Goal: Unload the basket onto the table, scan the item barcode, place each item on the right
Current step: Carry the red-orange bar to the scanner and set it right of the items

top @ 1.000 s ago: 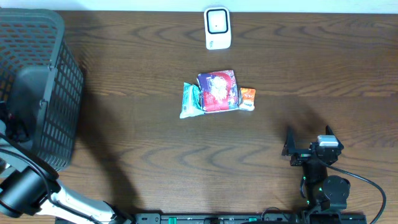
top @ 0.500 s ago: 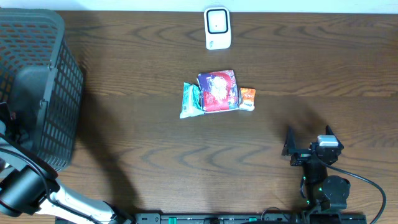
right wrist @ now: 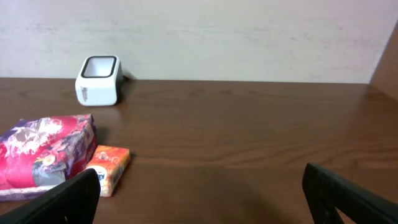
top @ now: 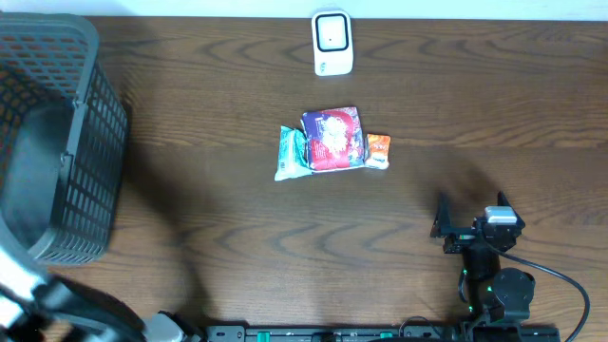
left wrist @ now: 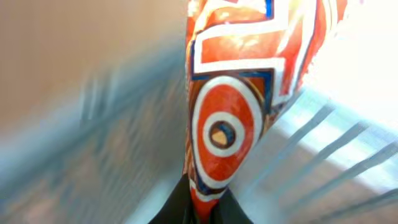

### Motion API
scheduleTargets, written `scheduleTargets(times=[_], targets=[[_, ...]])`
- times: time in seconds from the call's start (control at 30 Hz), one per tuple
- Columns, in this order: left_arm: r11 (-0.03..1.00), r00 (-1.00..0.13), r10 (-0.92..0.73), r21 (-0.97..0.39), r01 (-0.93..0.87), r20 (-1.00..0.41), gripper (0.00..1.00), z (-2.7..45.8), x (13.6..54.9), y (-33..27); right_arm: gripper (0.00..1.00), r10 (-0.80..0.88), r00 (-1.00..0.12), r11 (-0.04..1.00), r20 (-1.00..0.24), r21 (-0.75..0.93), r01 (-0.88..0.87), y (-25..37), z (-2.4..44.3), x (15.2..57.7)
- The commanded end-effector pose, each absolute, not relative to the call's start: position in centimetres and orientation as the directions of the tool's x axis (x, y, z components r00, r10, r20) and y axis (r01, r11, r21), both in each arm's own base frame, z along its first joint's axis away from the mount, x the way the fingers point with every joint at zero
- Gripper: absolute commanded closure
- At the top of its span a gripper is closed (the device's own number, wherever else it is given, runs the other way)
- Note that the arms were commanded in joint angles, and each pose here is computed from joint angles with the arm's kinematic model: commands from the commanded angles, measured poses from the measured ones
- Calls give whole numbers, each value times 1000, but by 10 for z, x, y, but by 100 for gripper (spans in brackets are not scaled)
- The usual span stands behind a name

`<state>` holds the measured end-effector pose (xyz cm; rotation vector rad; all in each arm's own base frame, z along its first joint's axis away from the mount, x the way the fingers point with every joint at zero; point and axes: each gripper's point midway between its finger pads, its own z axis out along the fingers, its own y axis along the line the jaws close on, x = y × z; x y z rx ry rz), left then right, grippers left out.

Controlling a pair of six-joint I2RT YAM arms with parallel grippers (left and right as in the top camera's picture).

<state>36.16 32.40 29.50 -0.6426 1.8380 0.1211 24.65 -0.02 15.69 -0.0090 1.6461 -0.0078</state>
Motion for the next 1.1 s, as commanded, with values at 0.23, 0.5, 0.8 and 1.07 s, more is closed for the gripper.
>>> scheduleTargets(times=[0.23, 0.5, 0.8, 1.07], targets=[[630, -85, -725, -707, 321, -684, 93, 469, 415, 125, 1, -4, -74, 1000, -997, -4, -9, 2, 157, 246], [487, -436, -623, -758, 433, -649, 93, 433, 442, -59, 1, -4, -74, 1000, -997, -4, -10, 2, 157, 246], [743, -618, -544, -668, -41, -567, 93, 290, 430, -166, 1, -5, -74, 1000, -997, -4, -9, 2, 157, 246], [811, -698, -393, -584, 45, -599, 93, 229, 416, -277, 1, -5, -74, 1000, -997, -4, -9, 2, 157, 246]])
